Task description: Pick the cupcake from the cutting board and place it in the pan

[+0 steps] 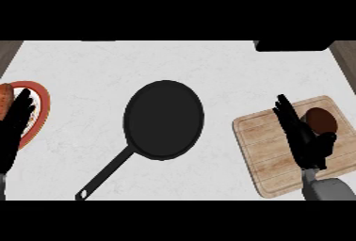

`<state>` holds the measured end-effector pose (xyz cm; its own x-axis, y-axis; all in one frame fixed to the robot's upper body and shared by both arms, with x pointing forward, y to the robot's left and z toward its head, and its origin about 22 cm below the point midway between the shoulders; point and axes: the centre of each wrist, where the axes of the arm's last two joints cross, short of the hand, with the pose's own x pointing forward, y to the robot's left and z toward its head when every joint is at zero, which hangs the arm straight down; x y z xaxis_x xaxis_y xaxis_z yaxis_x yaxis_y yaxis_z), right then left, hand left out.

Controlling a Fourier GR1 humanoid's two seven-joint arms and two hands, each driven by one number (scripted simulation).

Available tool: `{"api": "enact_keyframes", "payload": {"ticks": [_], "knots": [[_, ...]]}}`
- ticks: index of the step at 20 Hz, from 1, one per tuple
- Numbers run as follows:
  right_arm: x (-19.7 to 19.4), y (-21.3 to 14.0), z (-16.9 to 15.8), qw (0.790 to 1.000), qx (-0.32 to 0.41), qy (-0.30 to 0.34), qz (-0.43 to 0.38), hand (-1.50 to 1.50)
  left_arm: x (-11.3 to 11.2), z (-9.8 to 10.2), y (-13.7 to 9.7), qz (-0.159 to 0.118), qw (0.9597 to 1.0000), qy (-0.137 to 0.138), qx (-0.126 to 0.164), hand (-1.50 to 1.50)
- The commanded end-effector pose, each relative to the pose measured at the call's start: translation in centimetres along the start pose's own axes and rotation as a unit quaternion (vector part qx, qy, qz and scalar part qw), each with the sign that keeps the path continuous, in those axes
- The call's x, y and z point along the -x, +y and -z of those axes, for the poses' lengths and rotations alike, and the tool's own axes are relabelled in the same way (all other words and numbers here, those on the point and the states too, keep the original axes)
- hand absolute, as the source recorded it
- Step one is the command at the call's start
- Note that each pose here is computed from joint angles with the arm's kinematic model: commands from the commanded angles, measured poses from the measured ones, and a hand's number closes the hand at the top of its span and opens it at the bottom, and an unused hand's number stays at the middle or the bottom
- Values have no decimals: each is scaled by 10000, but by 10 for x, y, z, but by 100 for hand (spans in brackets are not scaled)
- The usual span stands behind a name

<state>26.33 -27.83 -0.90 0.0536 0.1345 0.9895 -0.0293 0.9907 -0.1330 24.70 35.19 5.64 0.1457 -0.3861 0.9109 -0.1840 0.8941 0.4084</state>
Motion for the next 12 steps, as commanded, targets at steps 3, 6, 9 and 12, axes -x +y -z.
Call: {"api": "enact_keyframes", "payload": {"ticks": [3,6,9,12], "knots": [[-47,-67,37,9956,-562,-582,468,-150,9,-6,-35,129,9991,-75,393,0],[-106,-102,64,9829,-1114,-1257,747,-150,11,-15,-55,86,9969,-197,756,0],[-68,-178,22,9908,1293,159,-367,-150,15,-21,-56,-104,9966,75,815,0],[-69,-231,1,9926,817,646,-617,-150,22,-36,-71,-87,9958,80,912,0]]}}
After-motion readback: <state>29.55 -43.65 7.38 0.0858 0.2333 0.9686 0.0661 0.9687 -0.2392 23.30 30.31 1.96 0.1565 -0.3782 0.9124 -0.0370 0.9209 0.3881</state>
